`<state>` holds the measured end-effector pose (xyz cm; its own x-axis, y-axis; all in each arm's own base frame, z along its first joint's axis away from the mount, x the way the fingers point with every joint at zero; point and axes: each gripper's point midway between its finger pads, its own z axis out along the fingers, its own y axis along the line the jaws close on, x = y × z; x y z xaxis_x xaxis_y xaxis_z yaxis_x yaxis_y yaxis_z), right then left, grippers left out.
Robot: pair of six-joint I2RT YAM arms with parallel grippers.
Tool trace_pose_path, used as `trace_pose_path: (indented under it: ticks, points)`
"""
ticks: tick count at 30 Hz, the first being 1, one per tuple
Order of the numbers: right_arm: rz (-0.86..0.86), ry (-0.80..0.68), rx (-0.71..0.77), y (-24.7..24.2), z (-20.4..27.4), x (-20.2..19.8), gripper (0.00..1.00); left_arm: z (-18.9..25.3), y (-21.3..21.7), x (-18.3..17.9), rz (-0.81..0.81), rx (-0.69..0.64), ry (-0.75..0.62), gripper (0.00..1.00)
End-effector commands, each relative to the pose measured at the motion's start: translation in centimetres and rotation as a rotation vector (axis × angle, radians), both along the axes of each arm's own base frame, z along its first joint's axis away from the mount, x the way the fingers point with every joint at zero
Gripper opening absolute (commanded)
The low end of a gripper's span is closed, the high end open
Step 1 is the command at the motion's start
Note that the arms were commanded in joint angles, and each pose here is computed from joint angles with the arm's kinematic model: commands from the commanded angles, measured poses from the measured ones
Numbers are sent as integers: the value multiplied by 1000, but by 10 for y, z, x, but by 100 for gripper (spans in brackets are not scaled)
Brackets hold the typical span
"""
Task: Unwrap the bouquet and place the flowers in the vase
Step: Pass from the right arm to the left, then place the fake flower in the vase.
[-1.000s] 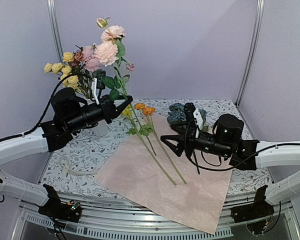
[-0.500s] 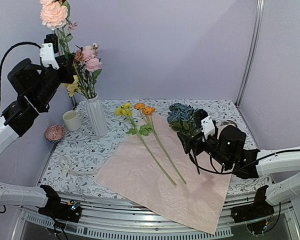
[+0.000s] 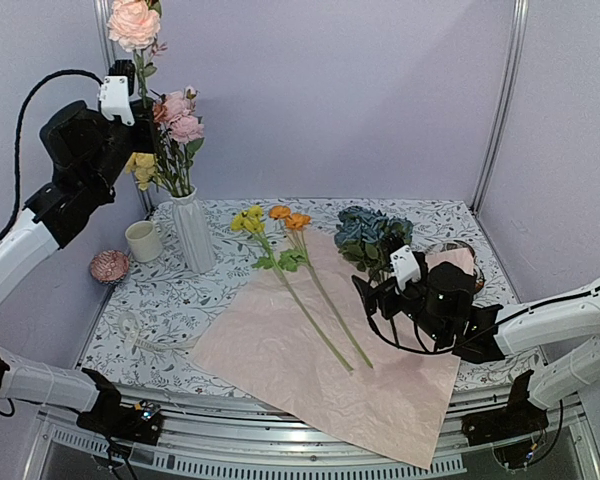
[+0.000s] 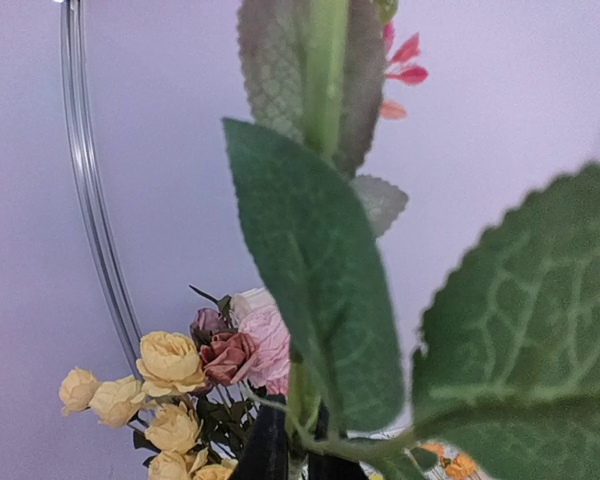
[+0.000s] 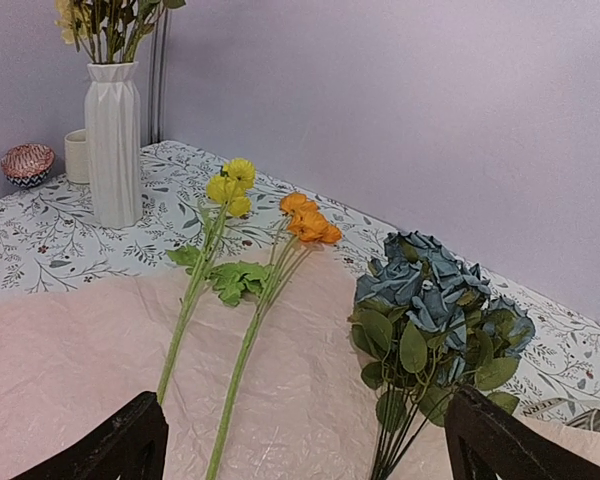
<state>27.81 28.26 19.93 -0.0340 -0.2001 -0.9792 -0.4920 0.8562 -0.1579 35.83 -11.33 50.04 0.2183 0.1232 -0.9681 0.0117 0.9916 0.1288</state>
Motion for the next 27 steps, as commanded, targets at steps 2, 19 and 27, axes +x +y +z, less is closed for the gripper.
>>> trace_pose_path:
  ticks: [2,19,27]
  points:
    - [-23,-28,16,-2,8,4,99,22,-9,-6,-106,-80,-35,0]
    - [-7,-18,9,3,5,4,99,19,-18,2,-132,-58,-25,0]
    - [-4,-14,1,4,2,5,99,-19,-18,34,-103,-55,61,0]
